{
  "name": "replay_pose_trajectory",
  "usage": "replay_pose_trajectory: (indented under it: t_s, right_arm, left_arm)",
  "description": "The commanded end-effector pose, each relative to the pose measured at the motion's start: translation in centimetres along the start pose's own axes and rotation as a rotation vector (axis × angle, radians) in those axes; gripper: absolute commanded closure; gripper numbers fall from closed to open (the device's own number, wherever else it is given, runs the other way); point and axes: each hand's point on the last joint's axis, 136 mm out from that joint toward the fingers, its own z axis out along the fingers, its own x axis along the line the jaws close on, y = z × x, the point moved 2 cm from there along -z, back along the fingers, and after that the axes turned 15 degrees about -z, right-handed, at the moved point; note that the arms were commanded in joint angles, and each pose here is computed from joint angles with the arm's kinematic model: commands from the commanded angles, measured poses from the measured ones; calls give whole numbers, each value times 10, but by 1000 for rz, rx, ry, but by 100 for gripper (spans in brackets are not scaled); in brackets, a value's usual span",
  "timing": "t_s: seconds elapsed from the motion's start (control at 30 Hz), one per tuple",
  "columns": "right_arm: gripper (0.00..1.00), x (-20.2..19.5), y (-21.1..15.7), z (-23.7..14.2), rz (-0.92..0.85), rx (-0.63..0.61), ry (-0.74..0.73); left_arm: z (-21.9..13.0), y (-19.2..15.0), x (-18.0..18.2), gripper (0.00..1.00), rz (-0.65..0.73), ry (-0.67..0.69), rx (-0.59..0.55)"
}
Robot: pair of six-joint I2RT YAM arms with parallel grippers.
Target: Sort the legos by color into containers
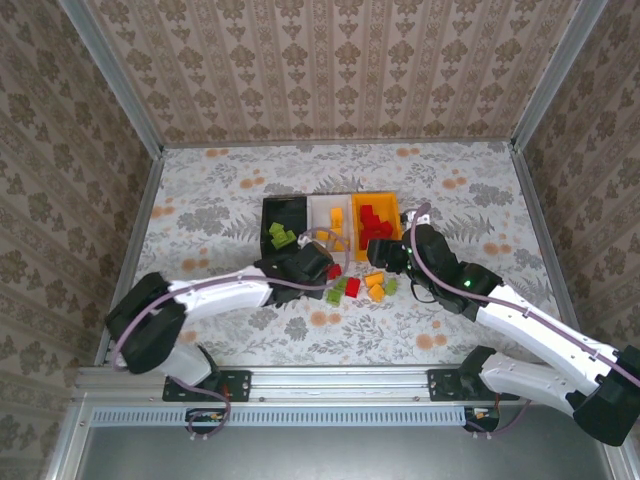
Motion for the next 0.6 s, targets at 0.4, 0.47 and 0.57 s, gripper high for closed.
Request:
replay_pose_trajectory:
  t_s: [0.4, 0.47, 0.57]
  right_arm:
    - [27, -13, -19, 0, 26, 58, -50]
    - [27, -13, -23, -1, 31, 71, -45]
    - [26, -14, -31, -1, 39, 90, -34]
  left_arm:
    - [-24, 124, 78, 60, -151, 165, -216]
    - [-14, 132, 81, 59, -162, 172, -203]
    - [-4, 141, 81, 50, -168, 169, -191]
